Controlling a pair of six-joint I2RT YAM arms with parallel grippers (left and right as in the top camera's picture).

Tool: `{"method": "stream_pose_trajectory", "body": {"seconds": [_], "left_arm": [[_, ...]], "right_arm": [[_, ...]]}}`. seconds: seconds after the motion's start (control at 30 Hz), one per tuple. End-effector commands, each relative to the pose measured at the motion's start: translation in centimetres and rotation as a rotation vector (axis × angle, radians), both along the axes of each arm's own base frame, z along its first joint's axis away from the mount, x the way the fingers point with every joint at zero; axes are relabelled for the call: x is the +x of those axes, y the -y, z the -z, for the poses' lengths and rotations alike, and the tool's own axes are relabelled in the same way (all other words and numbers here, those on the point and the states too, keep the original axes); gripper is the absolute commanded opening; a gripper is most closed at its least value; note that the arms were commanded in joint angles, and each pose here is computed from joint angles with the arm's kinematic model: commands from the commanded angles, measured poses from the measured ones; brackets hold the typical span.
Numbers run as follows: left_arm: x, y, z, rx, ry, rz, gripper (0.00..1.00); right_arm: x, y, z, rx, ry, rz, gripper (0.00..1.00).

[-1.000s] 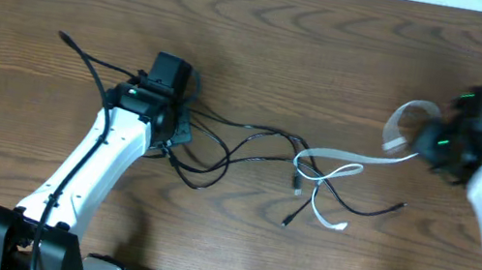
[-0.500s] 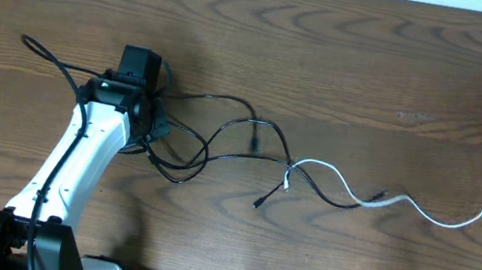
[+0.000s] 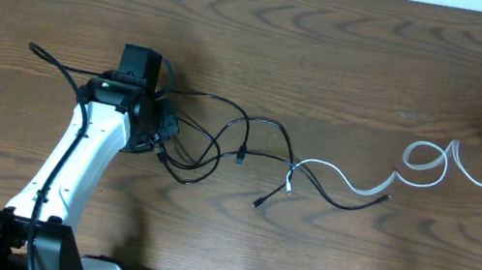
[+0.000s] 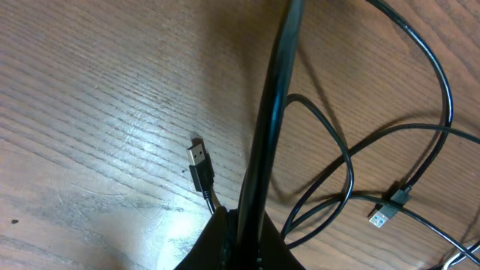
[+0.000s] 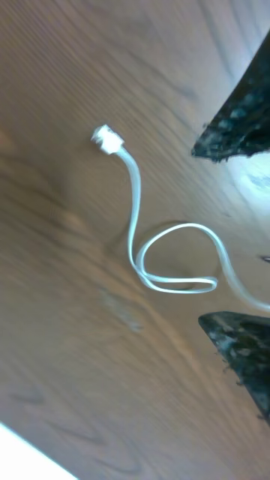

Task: Untangle cables
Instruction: 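Drag the white cable far right with the right gripper and release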

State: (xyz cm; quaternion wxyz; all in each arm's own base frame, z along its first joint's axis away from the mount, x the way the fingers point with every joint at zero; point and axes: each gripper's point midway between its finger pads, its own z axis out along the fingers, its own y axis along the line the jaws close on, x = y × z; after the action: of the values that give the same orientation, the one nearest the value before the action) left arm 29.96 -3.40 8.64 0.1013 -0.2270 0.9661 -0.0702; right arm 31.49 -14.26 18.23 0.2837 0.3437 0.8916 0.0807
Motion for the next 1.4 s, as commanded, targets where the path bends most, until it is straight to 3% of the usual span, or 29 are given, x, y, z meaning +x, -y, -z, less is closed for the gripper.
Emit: {"method": "stream_pose_trajectory", "body": {"seconds": [0.0, 0.53, 1.03, 1.1, 1.23, 1.37], "left_arm": [[0.0, 0.1, -0.2, -0.013, 0.003, -0.007, 0.07], [-0.1, 2.5, -0.3, -0.014, 0.013, 0.072, 0.07], [-0.2, 5.1, -0.4, -0.017, 0.033, 0.154, 0.07], [-0.2, 5.4, -0.3, -0.018, 0.034, 0.163, 0.07], [-0.3, 5.7, 0.0, -0.016, 0.024, 0.175, 0.07], [-0.4, 5.8, 0.1, -0.016, 0.02, 0.178, 0.07]], "right_arm": [[-0.2, -2.9, 0.2, 0.033, -0.031, -0.109, 0.65], [-3.9, -13.0, 7.8, 0.138, -0.267, -0.366, 0.69], [-4.2, -16.4, 15.3, 0.179, -0.194, -0.325, 0.56], [-4.1, -16.8, 15.6, 0.181, -0.183, -0.33, 0.52], [-3.7, -17.3, 15.6, 0.18, -0.163, -0.339, 0.2], [-3.5, -17.3, 15.5, 0.178, -0.155, -0.339, 0.04]]}}
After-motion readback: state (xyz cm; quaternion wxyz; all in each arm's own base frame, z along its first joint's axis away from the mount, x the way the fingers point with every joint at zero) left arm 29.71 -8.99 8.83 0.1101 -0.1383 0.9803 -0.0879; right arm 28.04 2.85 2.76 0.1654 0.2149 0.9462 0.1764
